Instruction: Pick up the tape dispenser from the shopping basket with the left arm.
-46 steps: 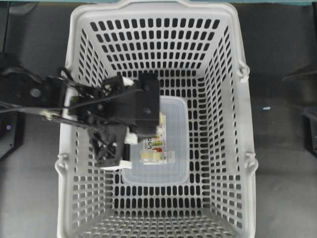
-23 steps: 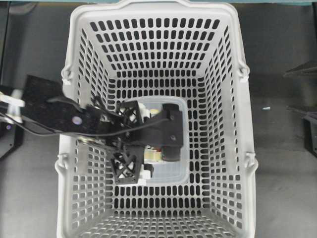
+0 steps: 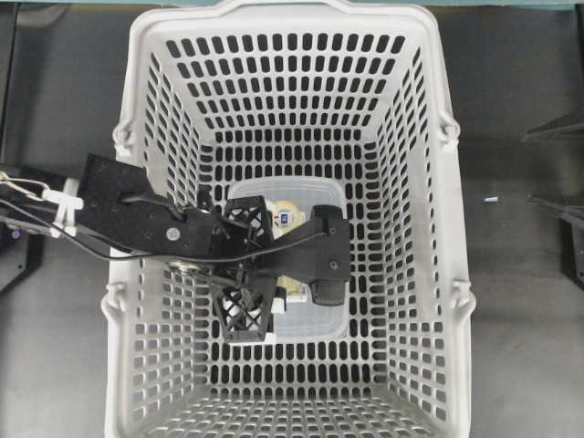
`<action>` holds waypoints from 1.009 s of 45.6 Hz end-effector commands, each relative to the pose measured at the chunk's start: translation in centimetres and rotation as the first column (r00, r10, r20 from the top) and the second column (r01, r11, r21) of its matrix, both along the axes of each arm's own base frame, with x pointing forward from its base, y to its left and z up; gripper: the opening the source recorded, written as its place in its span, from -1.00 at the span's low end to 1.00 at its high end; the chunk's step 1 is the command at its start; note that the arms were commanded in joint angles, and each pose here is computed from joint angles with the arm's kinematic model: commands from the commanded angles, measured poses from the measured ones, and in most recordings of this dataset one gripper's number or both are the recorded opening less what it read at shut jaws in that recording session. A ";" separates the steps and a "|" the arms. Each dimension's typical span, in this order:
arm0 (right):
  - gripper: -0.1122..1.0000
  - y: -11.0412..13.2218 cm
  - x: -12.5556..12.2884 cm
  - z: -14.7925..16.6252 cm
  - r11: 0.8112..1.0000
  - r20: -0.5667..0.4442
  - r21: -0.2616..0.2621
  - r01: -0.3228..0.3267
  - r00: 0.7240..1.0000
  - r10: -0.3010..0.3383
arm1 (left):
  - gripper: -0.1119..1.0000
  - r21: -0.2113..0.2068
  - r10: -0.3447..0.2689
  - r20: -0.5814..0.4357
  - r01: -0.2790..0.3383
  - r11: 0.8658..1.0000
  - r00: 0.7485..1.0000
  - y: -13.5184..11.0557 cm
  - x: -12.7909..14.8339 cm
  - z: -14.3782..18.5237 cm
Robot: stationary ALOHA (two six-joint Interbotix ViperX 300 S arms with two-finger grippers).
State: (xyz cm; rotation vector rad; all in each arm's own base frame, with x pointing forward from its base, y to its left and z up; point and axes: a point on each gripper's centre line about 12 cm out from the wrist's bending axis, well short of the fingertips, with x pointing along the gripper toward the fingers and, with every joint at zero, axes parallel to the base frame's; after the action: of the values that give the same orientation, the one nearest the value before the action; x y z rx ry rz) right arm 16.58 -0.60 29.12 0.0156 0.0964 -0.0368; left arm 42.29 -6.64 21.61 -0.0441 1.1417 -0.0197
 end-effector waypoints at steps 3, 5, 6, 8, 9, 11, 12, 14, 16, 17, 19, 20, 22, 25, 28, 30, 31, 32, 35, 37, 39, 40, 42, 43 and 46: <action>0.59 0.0 0.1 0.3 1.000 0.011 0.004 0.002 1.000 -0.002 | -0.27 -0.013 -0.005 0.096 0.006 1.000 0.995 -0.3 0.3 5.6; 0.59 0.0 0.1 0.3 1.000 0.011 0.004 0.002 1.000 -0.002 | -0.27 -0.011 -0.003 0.091 0.004 1.000 0.996 -0.2 0.2 6.7; 0.59 0.0 0.1 0.3 1.000 0.009 0.004 0.002 1.000 -0.002 | -0.27 -0.010 -0.002 0.081 0.003 1.000 0.997 -0.2 0.1 7.5; 0.59 0.0 0.1 0.3 1.000 0.011 0.004 0.002 1.000 -0.002 | -0.27 -0.005 0.002 0.058 -0.001 1.000 0.998 -0.1 -0.1 8.3; 0.59 0.0 0.1 0.3 1.000 0.011 0.003 0.002 1.000 -0.002 | -0.27 -0.002 0.001 0.051 -0.001 1.000 0.999 -0.1 -0.2 8.9; 0.59 0.0 0.1 0.3 1.000 0.009 0.004 0.002 1.000 -0.002 | -0.27 0.002 0.004 0.028 -0.004 1.000 1.000 0.0 -0.4 9.8; 0.59 0.0 0.1 0.3 1.000 0.012 0.004 0.002 1.000 -0.002 | -0.27 0.004 0.006 0.012 -0.006 1.000 1.000 0.0 -0.6 10.5; 0.59 0.0 0.1 0.3 1.000 0.014 0.004 0.002 1.000 -0.002 | -0.27 0.007 0.011 -0.008 -0.011 1.000 1.000 0.1 -0.8 11.4; 0.59 0.0 0.1 0.3 1.000 0.014 0.004 0.002 1.000 -0.002 | -0.27 0.008 0.013 -0.015 -0.013 1.000 1.000 0.2 -0.9 12.4; 0.59 0.0 0.1 0.3 1.000 0.015 0.002 0.002 1.000 -0.002 | -0.27 0.008 0.014 -0.022 -0.014 1.000 1.000 0.2 -1.0 13.0; 0.59 0.0 0.1 0.3 1.000 0.017 0.004 0.002 1.000 -0.002 | -0.27 0.009 0.015 -0.021 -0.015 1.000 1.000 0.1 -1.0 13.7; 0.59 0.0 0.1 0.3 1.000 0.017 0.002 0.002 1.000 -0.002 | -0.27 0.007 0.016 -0.023 -0.015 1.000 1.000 0.1 -0.9 14.1; 0.59 0.0 0.1 0.3 1.000 0.019 0.004 0.002 1.000 -0.002 | -0.27 0.007 0.016 -0.019 -0.016 1.000 1.000 0.1 -0.9 14.5; 0.59 0.0 0.1 0.4 1.000 0.023 0.004 0.002 1.000 -0.002 | -0.27 0.007 0.016 -0.011 -0.016 1.000 1.000 0.1 -0.7 14.9; 0.59 0.0 0.1 0.4 1.000 0.023 0.004 0.002 1.000 -0.002 | -0.27 0.007 0.017 -0.011 -0.016 1.000 1.000 0.1 -0.6 14.9; 0.59 0.0 0.1 0.4 1.000 0.023 0.004 0.002 1.000 -0.002 | -0.27 0.007 0.015 -0.011 -0.015 1.000 1.000 0.1 -0.6 14.9; 0.59 0.0 0.1 0.4 1.000 0.022 0.004 0.002 1.000 -0.002 | -0.27 0.005 0.015 -0.010 -0.015 1.000 1.000 0.1 -0.7 14.9; 0.59 0.0 0.1 0.4 1.000 0.023 0.004 0.002 1.000 -0.002 | -0.27 0.007 0.015 -0.011 -0.015 1.000 1.000 0.1 -0.6 14.9; 0.59 0.0 0.1 0.4 1.000 0.023 0.002 0.002 1.000 -0.002 | -0.27 0.007 0.015 -0.012 -0.015 1.000 1.000 0.1 -0.7 14.8; 0.59 0.0 0.1 0.4 1.000 0.023 0.004 0.002 1.000 -0.002 | -0.27 0.008 0.015 -0.014 -0.015 1.000 1.000 0.1 -0.7 14.8; 0.59 0.0 0.1 0.4 1.000 0.023 0.004 0.002 1.000 -0.002 | -0.27 0.008 0.015 -0.017 -0.015 1.000 1.000 0.1 -0.7 14.7; 0.59 0.0 0.1 0.3 1.000 0.022 0.004 0.002 1.000 -0.002 | -0.27 0.008 0.015 -0.017 -0.015 1.000 1.000 0.1 -0.7 14.7; 0.59 0.0 0.1 0.4 1.000 0.025 0.004 0.002 1.000 -0.002 | -0.27 0.009 0.017 -0.018 -0.016 1.000 1.000 0.1 -0.7 14.6; 0.59 0.0 0.1 0.3 1.000 0.022 0.004 0.002 1.000 -0.002 | -0.27 0.007 0.015 -0.020 -0.015 1.000 1.000 0.1 -0.7 14.6; 0.59 0.0 0.1 0.3 1.000 0.023 0.004 0.002 1.000 -0.002 | -0.27 0.008 0.015 -0.025 -0.015 1.000 1.000 0.1 -0.7 14.4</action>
State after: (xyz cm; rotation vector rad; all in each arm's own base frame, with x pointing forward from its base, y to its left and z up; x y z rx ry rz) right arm 16.60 -0.60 29.15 0.0154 0.0856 -0.0368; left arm 41.84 -6.58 34.91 -0.0434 1.1965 0.0026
